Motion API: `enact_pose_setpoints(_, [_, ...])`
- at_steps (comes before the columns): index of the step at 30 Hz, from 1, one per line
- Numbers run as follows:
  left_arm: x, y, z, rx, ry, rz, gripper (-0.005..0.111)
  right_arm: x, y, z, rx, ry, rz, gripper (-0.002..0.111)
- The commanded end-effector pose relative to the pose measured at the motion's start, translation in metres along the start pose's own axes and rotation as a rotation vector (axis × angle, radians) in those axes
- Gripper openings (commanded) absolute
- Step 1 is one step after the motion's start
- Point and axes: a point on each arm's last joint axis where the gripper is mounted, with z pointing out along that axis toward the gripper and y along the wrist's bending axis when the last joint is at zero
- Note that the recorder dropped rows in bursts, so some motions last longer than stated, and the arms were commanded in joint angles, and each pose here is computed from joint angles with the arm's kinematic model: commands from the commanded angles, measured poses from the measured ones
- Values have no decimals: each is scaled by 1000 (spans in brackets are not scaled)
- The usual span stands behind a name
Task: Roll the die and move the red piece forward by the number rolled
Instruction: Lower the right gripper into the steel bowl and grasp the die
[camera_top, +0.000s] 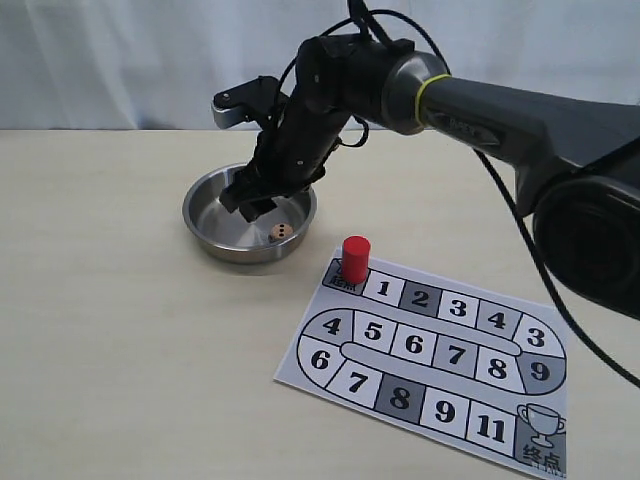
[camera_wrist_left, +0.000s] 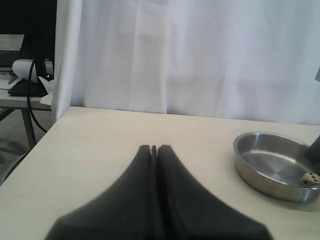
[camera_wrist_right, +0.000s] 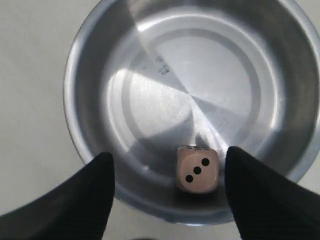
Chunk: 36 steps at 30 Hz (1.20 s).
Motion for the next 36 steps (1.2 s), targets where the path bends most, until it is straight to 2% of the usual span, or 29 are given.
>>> enact_pose_setpoints(1, [-3, 0, 0, 1, -14, -5, 0, 0, -3, 17, 16, -26, 1, 61])
enact_pose_setpoints(10, [-3, 0, 0, 1, -14, -5, 0, 8, -9, 49, 57, -29, -23, 61])
enact_pose_setpoints(20, [-3, 0, 0, 1, -14, -5, 0, 13, -16, 57, 100, -7, 11, 61])
enact_pose_setpoints(28, [-3, 0, 0, 1, -14, -5, 0, 15, -14, 61, 84, 3, 35, 61])
enact_pose_setpoints(31, [-3, 0, 0, 1, -14, -5, 0, 15, -14, 61, 84, 3, 37, 55])
enact_pose_setpoints(36, [-3, 0, 0, 1, -14, -5, 0, 15, -14, 61, 85, 1, 37, 35])
